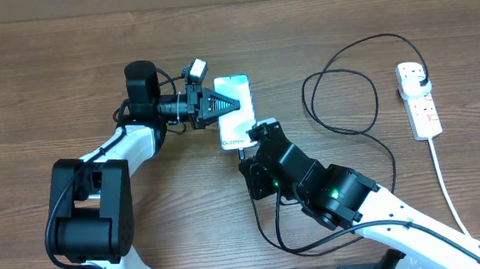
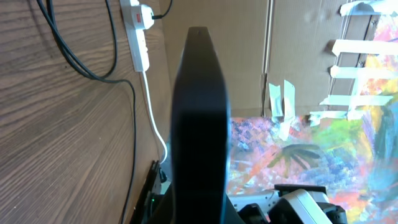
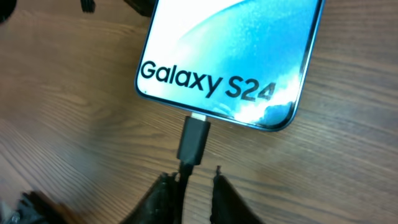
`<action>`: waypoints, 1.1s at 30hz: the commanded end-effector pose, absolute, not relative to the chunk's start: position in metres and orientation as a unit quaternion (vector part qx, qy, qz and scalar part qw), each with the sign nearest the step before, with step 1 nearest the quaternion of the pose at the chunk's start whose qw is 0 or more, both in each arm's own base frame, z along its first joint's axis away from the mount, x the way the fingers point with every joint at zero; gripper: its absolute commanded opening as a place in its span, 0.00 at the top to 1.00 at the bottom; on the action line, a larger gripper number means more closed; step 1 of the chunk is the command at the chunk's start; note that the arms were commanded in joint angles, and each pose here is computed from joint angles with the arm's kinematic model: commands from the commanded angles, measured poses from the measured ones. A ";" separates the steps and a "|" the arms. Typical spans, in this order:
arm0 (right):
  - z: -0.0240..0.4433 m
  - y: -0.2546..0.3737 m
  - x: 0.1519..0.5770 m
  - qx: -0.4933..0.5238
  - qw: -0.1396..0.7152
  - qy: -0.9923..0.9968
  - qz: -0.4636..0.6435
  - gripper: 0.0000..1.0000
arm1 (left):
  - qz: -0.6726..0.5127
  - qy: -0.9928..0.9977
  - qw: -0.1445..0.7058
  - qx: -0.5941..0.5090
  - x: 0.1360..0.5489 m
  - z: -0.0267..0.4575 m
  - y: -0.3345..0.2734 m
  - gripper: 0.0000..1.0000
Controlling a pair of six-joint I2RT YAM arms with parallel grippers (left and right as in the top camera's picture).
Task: Plug charger to phone and switch on socket
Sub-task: 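Push the USB-C plug up into the phone's bottom port with right gripper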
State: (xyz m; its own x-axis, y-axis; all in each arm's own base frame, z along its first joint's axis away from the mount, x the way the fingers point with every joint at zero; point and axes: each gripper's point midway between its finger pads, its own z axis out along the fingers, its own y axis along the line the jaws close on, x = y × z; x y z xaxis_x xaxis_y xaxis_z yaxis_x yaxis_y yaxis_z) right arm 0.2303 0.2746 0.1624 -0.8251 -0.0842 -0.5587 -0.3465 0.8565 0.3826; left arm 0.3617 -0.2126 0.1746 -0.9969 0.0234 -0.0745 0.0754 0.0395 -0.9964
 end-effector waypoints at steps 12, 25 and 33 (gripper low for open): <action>0.156 0.274 0.227 -0.108 0.255 0.930 0.242 0.45 | -0.690 0.722 0.030 0.039 0.366 0.178 -0.216 0.96; 0.146 0.275 0.241 -0.087 0.269 0.933 0.222 0.78 | -0.690 0.722 0.029 0.040 0.366 0.178 -0.216 0.96; 0.156 0.281 0.252 -0.079 0.299 0.922 0.233 0.96 | -0.700 0.710 0.017 0.070 0.355 0.183 -0.215 0.96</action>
State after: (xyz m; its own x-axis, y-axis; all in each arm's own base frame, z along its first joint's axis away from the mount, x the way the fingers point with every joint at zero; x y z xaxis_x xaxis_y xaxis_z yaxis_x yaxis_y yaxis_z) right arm 0.2437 0.2822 0.1524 -0.8305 -0.0282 -0.5562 -0.2933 0.8711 0.3938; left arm 0.3660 -0.2126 0.1727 -0.9968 -0.0002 -0.0802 0.0800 0.0523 -0.9954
